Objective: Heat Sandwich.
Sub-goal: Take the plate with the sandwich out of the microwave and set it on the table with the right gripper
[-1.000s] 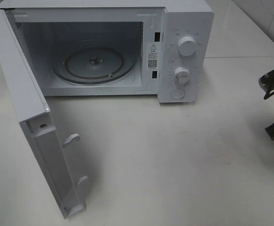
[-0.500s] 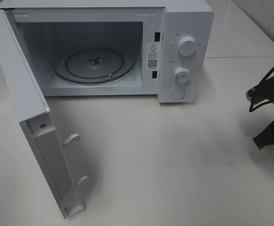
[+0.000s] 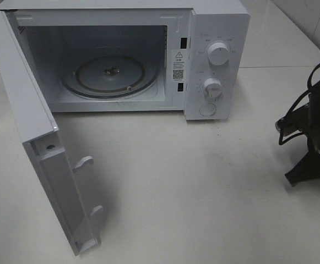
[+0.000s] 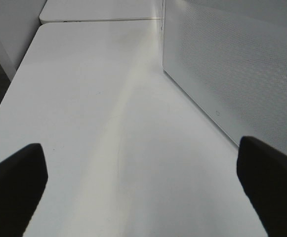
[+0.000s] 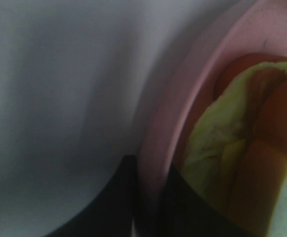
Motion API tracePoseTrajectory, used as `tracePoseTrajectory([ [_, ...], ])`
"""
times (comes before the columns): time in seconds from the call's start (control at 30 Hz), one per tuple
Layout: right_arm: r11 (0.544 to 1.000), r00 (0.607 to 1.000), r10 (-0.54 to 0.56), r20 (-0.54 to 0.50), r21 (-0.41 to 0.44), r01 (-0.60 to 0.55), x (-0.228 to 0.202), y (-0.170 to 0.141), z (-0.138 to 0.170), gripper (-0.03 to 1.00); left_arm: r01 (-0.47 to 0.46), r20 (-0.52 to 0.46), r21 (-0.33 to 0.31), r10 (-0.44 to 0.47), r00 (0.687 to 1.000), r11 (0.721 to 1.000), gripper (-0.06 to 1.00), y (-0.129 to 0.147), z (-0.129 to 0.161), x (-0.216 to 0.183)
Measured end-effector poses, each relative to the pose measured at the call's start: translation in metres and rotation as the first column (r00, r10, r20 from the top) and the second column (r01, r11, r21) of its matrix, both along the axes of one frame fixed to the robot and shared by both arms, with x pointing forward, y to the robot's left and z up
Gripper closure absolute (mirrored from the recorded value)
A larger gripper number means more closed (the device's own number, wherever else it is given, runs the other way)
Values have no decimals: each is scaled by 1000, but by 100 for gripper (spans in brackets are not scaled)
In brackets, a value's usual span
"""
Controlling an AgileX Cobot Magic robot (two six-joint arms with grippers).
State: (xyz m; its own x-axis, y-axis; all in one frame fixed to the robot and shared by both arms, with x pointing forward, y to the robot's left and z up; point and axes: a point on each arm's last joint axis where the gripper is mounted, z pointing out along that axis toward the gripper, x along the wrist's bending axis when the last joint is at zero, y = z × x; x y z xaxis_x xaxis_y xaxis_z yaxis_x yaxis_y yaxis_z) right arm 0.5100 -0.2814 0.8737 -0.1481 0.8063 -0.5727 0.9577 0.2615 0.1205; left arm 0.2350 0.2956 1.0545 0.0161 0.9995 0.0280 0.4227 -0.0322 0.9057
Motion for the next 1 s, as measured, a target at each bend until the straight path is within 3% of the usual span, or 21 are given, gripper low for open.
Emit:
tracePoseTrajectory([
  [0.57, 1000, 1000, 6, -15, -3, -6, 0, 0, -5, 85, 0, 0, 0, 0, 1000, 1000, -4, 0, 0, 0],
  [0.73, 1000, 1000, -4, -15, 4, 4, 0, 0, -5, 78, 0, 0, 0, 0, 1000, 1000, -4, 0, 0, 0],
  [1.0, 998, 999, -33, 15, 60, 32, -3, 3, 12, 56, 0, 0, 0, 0, 1000, 1000, -4, 0, 0, 0],
])
